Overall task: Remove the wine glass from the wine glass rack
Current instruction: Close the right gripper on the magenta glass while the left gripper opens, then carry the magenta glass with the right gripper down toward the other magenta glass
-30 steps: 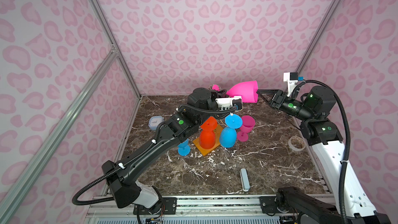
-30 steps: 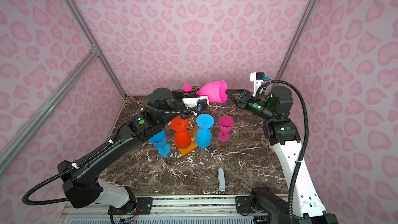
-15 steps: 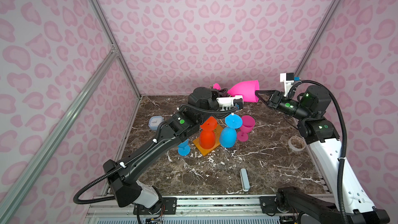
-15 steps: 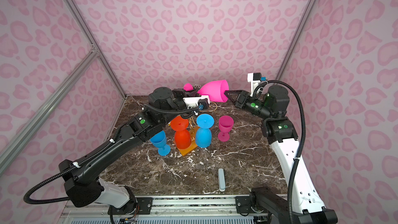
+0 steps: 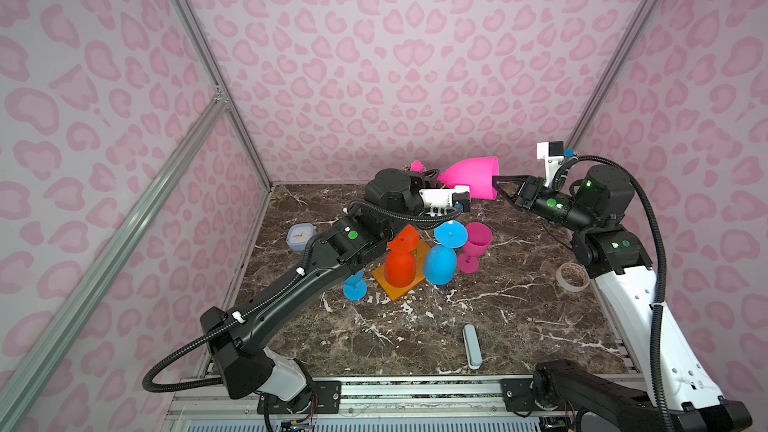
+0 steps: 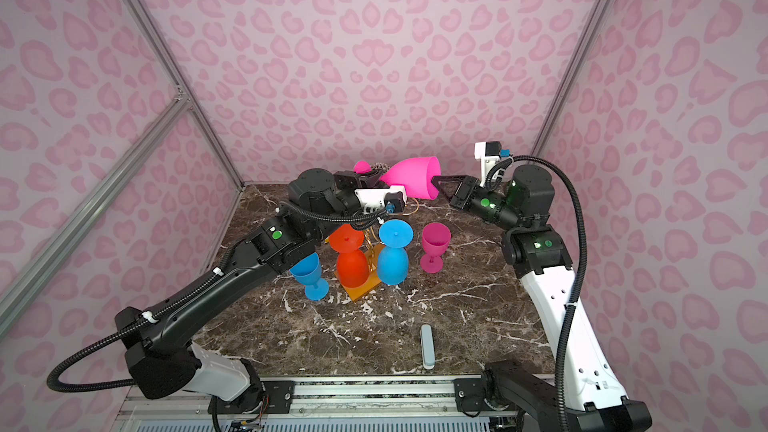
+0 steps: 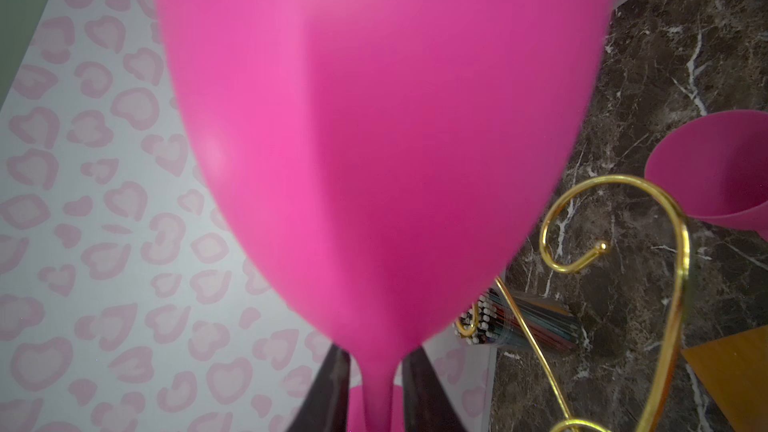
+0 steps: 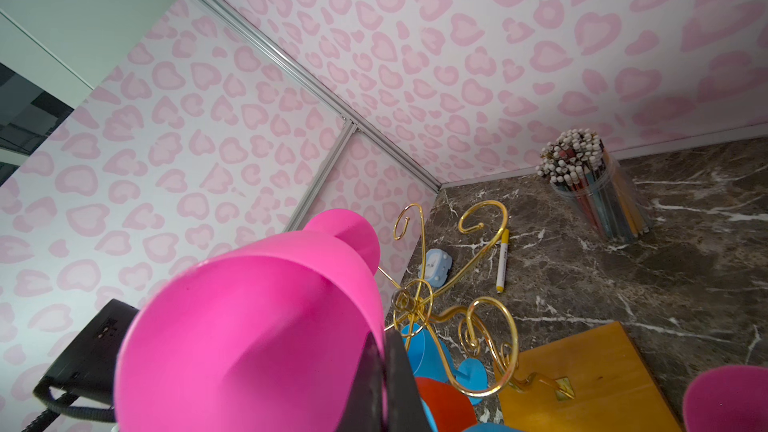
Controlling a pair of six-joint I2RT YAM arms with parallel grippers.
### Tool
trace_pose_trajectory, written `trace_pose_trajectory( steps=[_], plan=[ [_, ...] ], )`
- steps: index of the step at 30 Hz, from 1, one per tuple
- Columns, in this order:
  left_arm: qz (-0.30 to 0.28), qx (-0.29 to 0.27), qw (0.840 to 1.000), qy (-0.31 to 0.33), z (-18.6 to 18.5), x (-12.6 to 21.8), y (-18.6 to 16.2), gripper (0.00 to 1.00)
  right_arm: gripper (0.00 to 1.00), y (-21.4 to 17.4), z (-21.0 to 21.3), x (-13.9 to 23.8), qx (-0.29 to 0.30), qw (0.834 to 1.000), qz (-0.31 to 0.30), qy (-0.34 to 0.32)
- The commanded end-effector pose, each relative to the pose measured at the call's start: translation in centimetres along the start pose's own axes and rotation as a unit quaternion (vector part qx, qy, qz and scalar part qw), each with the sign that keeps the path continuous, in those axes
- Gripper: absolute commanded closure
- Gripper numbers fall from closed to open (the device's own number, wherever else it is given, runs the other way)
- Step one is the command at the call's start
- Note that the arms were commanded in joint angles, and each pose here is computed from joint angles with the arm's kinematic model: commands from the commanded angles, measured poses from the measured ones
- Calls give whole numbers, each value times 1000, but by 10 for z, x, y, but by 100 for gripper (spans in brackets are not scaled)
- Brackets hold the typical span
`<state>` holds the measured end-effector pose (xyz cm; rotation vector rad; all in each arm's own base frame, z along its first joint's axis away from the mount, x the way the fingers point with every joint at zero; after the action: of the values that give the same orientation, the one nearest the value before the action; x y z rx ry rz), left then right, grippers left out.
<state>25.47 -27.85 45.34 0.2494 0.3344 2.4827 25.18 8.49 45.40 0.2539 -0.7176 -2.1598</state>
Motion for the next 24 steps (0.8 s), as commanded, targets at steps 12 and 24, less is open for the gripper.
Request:
trace_pose_trajectory(
  steps=[12,24],
  plan=[
    [-9,66,996,56,19,24,-1,3,100,37,14,39,45,988,-142,-50],
    [-37,201,974,93,32,79,-10,3,100,27,-36,109,160,823,-200,-508]
  ],
)
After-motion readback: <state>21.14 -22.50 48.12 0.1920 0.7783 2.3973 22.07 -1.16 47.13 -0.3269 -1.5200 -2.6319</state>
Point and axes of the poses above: each gripper's point midway between its finger pads, its own x axis back along the fingers, its own z axis along the line the jaws close on, y = z × x, the point moved 10 cm from there along x, back along the fingers, and after that the axes turned 4 degrees about -x, right-handed, at the moved point
